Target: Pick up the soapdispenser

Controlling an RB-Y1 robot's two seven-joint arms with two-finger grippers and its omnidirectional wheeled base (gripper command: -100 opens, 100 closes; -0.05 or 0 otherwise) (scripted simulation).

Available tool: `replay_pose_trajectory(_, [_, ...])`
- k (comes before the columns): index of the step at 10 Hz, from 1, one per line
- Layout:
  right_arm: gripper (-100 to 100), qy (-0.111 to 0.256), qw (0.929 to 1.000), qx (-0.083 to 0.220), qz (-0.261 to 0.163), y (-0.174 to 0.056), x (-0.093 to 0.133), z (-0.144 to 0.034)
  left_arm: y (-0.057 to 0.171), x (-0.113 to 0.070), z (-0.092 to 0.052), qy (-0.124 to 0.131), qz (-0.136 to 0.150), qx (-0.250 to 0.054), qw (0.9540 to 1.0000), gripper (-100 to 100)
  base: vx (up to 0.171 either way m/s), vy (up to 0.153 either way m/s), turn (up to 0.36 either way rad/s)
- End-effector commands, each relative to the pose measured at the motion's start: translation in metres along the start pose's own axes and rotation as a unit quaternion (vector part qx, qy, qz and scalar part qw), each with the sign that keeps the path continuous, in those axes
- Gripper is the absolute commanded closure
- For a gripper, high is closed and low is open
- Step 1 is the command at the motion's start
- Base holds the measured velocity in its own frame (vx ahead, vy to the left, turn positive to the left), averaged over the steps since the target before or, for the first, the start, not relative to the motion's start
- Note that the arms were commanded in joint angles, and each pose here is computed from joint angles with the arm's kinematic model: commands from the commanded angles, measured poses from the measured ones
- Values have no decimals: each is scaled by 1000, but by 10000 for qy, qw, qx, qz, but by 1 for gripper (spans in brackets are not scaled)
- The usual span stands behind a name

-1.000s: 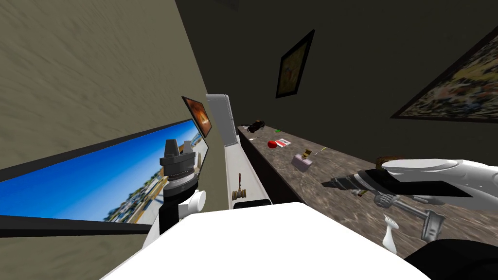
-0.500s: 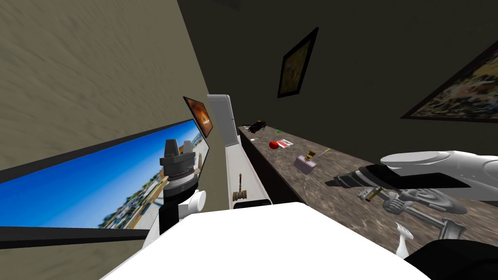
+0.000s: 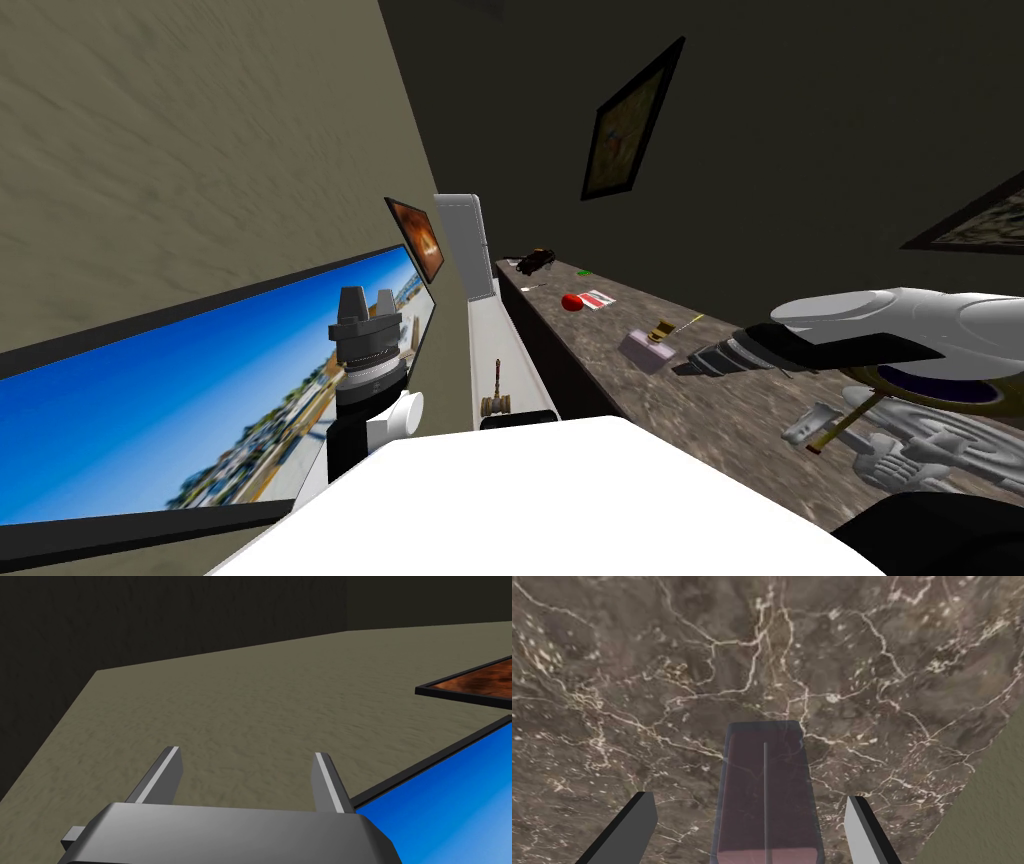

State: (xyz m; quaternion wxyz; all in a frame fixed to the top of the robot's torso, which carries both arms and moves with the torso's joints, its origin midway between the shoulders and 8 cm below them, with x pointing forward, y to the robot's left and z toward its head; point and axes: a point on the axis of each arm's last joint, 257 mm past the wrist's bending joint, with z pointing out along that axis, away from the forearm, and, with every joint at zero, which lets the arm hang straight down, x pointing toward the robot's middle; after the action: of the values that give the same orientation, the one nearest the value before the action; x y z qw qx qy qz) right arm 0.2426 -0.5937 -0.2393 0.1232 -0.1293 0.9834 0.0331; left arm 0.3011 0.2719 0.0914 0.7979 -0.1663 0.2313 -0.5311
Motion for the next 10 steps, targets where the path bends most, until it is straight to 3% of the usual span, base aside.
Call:
replay_pose_trajectory(1, [-100, -3, 9998, 82, -158, -5, -13, -6, 0, 0, 0, 0, 0, 0, 10000, 0, 77, 1, 149])
replay_pose_trajectory(3, [-100, -3, 9999, 73, -136, -4, -11, -4, 0, 0, 0, 0, 0, 0, 10000, 0, 56, 0, 47])
replay_pose_trajectory(4, [0, -2, 9999, 71, -141, -4, -12, -4, 0, 0, 0, 0, 0, 0, 10000, 0, 6, 0, 2])
replay_pose_trajectory(5, [-100, -21, 10000, 65, -71, -5, 3, 2, 0, 0, 0, 0, 0, 0, 10000, 0, 22, -6, 75])
replay_pose_trajectory(7, [-100, -21, 10000, 65, -71, -5, 3, 2, 0, 0, 0, 0, 0, 0, 10000, 0, 16, -7, 29])
replay_pose_trajectory(10, [-100, -54, 9999, 53, 68, -4, 32, 15, 0, 0, 0, 0, 0, 0, 10000, 0, 19, -9, 71])
